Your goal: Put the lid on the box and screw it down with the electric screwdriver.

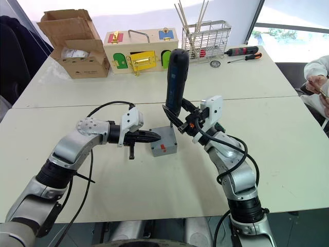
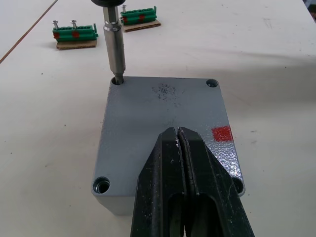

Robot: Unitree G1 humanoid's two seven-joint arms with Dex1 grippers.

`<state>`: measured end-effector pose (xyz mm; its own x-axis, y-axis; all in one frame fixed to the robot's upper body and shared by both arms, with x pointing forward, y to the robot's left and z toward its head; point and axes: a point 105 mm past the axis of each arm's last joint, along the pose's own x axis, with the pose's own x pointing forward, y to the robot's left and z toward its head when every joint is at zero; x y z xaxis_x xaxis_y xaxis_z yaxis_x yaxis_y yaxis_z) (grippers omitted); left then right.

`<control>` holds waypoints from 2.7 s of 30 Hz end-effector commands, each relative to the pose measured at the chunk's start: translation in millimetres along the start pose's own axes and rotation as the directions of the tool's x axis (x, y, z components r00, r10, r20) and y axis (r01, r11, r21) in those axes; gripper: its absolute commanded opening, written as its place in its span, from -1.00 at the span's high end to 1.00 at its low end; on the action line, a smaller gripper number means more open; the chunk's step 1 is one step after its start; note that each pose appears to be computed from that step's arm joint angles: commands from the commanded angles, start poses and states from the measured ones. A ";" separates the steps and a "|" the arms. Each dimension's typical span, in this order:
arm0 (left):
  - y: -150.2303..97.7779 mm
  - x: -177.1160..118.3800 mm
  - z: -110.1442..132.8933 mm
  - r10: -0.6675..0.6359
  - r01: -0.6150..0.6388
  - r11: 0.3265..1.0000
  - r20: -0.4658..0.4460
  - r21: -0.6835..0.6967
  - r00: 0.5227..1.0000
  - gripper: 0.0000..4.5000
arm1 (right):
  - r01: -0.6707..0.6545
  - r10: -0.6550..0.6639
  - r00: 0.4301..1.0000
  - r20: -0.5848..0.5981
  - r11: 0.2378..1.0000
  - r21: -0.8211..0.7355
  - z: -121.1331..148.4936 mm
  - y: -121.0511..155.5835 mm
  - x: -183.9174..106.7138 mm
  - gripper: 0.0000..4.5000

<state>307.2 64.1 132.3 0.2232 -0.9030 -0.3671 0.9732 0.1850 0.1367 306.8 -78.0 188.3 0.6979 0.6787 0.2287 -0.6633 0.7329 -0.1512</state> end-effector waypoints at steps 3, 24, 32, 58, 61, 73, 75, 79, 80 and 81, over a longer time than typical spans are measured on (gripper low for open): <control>-1.8 -0.5 -3.6 0.002 -0.002 1.000 -0.018 0.000 1.000 1.00 | -0.056 0.066 0.991 -0.120 0.995 0.084 -34.1 15.7 1.9 0.21; 1.0 1.0 -8.1 0.026 -0.026 1.000 -0.021 0.000 0.999 1.00 | -0.093 0.107 0.975 -0.197 0.993 0.078 -54.7 23.1 -4.7 0.21; -1.6 2.7 -18.4 0.026 -0.026 1.000 -0.066 0.011 0.997 1.00 | -0.089 0.105 0.975 -0.195 0.992 0.090 -57.6 26.3 -4.8 0.21; -0.6 3.5 -19.3 0.025 -0.024 1.000 -0.085 0.015 0.996 1.00 | 0.035 -0.003 0.977 -0.211 0.988 0.148 -69.6 10.9 -3.3 0.21; -0.3 3.3 -19.1 0.026 -0.025 1.000 -0.085 0.016 0.996 1.00 | 0.030 0.000 0.978 -0.209 0.989 0.142 -69.5 11.1 -3.0 0.21; 0.0 5.5 -18.5 0.030 -0.029 0.999 -0.081 0.017 0.996 1.00 | 0.034 -0.002 0.967 -0.255 0.992 0.122 -81.8 15.7 -8.1 0.21; 0.2 5.8 -18.9 0.031 -0.029 0.999 -0.081 0.018 0.996 1.00 | 0.032 -0.001 0.967 -0.254 0.992 0.118 -82.5 16.6 -8.3 0.21; 0.0 5.6 -20.1 0.031 -0.030 0.999 -0.081 0.017 0.996 1.00 | 0.026 0.006 0.967 -0.254 0.992 0.124 -83.5 21.0 -10.0 0.21; 0.0 5.6 -20.3 0.031 -0.030 0.999 -0.081 0.017 0.996 1.00 | 0.027 0.006 0.967 -0.254 0.992 0.124 -83.7 21.3 -10.3 0.21; -0.1 5.6 -20.5 0.031 -0.029 0.999 -0.081 0.016 0.996 1.00 | 0.026 0.007 0.967 -0.255 0.992 0.124 -84.1 21.8 -10.6 0.21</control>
<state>309.1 64.3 120.1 0.2517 -0.8794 -0.4041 0.9651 0.1969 0.1727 313.0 -74.2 165.1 0.7376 0.6457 0.1975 -0.6334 0.7630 -0.1287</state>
